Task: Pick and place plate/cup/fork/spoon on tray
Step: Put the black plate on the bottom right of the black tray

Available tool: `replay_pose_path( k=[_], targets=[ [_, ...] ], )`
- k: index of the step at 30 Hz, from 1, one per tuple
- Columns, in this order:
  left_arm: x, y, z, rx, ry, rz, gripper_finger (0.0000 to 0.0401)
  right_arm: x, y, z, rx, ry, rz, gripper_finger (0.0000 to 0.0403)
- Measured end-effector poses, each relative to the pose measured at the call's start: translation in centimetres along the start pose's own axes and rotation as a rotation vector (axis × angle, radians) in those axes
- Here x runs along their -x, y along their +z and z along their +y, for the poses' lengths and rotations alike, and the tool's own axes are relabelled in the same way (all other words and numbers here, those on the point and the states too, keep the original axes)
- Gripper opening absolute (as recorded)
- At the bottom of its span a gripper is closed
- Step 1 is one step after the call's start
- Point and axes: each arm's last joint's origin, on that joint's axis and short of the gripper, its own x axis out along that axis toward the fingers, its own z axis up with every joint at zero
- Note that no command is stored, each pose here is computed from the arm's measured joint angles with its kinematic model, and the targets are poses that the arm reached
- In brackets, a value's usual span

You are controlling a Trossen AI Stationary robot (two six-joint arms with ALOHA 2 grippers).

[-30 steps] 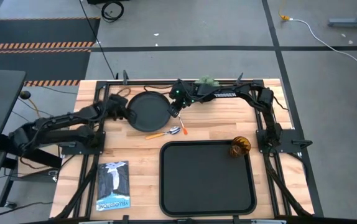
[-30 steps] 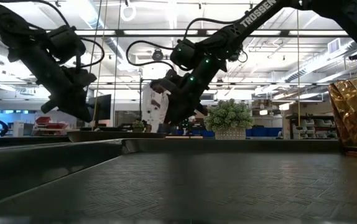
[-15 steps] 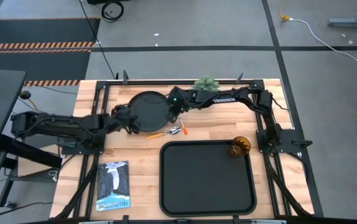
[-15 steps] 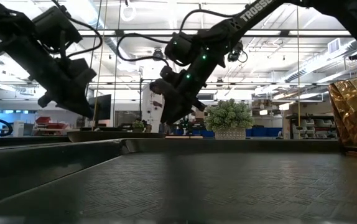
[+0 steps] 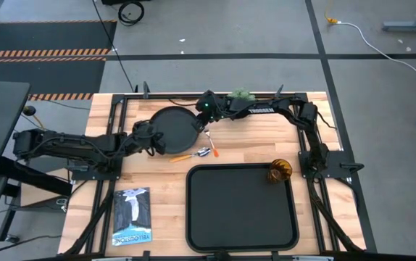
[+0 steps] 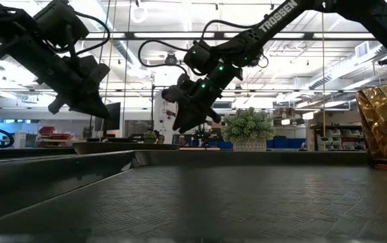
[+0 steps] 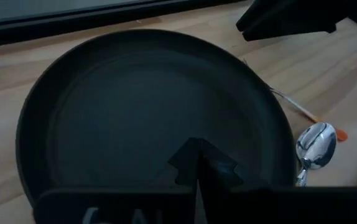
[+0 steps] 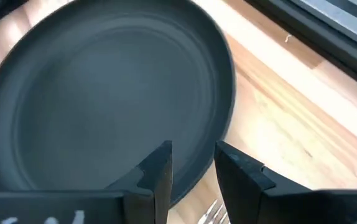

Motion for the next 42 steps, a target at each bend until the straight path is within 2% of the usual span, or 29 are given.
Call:
replay_pose_path(
  k=[3,7,14,19,25,29,35,42],
  targets=[
    [0.0,0.0,0.0,-0.041,-0.002,-0.004,0.0014,0.0,-0.1,-0.2,0.002,0.02,0.017,0.0125],
    [0.0,0.2,0.1,-0.108,0.006,-0.009,0.0015,0.1,-0.9,0.5,0.084,0.074,0.1,0.0125],
    [-0.4,0.8,1.1,-0.215,0.153,-0.072,0.0016,0.2,-1.8,1.7,0.183,0.085,0.145,0.0125],
    [-0.9,1.0,2.2,-0.137,0.166,-0.012,0.0018,0.2,-2.1,2.4,0.261,0.102,0.148,0.0125],
    [-1.7,1.3,5.2,-0.041,0.264,0.113,0.0048,0.3,-1.9,2.2,0.327,0.087,0.138,0.0125],
    [-2.1,2.1,6.5,0.013,0.225,0.136,0.0081,0.8,-1.4,1.7,0.344,0.063,0.118,0.0125],
    [-3.3,2.2,8.6,0.078,0.253,0.216,0.0122,2.0,-0.6,1.6,0.365,0.055,0.092,0.0125],
    [-4.5,2.2,9.3,0.105,0.273,0.26,0.0137,3.1,0.0,1.9,0.396,0.065,0.062,0.0125]
  ],
)
